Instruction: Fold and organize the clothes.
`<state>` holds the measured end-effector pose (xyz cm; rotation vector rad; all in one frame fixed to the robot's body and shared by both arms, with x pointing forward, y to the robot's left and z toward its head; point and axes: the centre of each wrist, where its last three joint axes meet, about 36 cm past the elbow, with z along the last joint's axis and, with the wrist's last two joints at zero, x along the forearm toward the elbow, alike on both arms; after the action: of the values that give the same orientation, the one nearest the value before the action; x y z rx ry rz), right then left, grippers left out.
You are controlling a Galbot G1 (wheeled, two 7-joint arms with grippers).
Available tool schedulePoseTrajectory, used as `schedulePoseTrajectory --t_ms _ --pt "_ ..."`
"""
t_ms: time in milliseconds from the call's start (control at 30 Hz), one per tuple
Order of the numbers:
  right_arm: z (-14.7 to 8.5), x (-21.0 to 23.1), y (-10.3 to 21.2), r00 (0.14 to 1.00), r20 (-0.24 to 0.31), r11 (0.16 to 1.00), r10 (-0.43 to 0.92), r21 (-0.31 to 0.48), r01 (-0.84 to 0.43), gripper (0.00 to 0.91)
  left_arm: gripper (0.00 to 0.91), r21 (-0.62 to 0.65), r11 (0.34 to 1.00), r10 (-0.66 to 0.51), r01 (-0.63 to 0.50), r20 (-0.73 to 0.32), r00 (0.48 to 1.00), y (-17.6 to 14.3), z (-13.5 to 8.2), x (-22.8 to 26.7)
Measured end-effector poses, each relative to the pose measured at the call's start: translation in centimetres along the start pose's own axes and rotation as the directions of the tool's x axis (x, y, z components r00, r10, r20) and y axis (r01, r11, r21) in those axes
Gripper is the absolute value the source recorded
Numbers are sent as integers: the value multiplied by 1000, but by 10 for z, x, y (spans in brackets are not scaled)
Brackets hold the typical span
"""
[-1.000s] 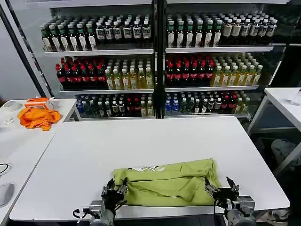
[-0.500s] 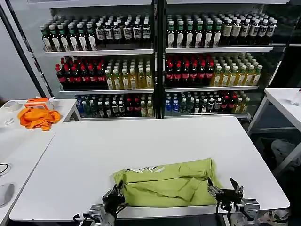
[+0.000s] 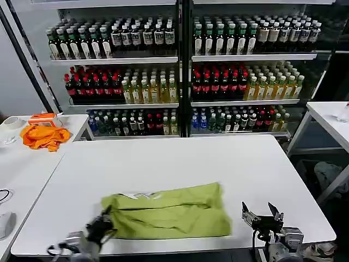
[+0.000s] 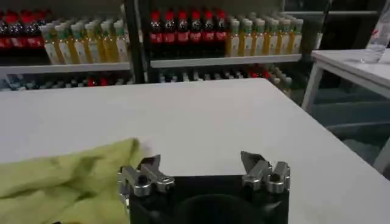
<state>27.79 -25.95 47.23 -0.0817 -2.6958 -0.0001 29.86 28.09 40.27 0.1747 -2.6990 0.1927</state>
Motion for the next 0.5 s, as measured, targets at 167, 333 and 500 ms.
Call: schedulePoseTrajectory --t_ms 167,333,500 --pt "-1 -1 -3 1000 3 1000 1 5 -1 907 20 29 999 -47 46 42 998 31 -34 5" --pt "-2 -1 -6 1000 1 1000 2 10 -2 907 20 145 989 25 -32 51 998 31 -57 13" --pt "0 -2 -10 1000 -7 1000 3 21 -3 907 20 289 943 153 -163 56 987 12 -66 19"
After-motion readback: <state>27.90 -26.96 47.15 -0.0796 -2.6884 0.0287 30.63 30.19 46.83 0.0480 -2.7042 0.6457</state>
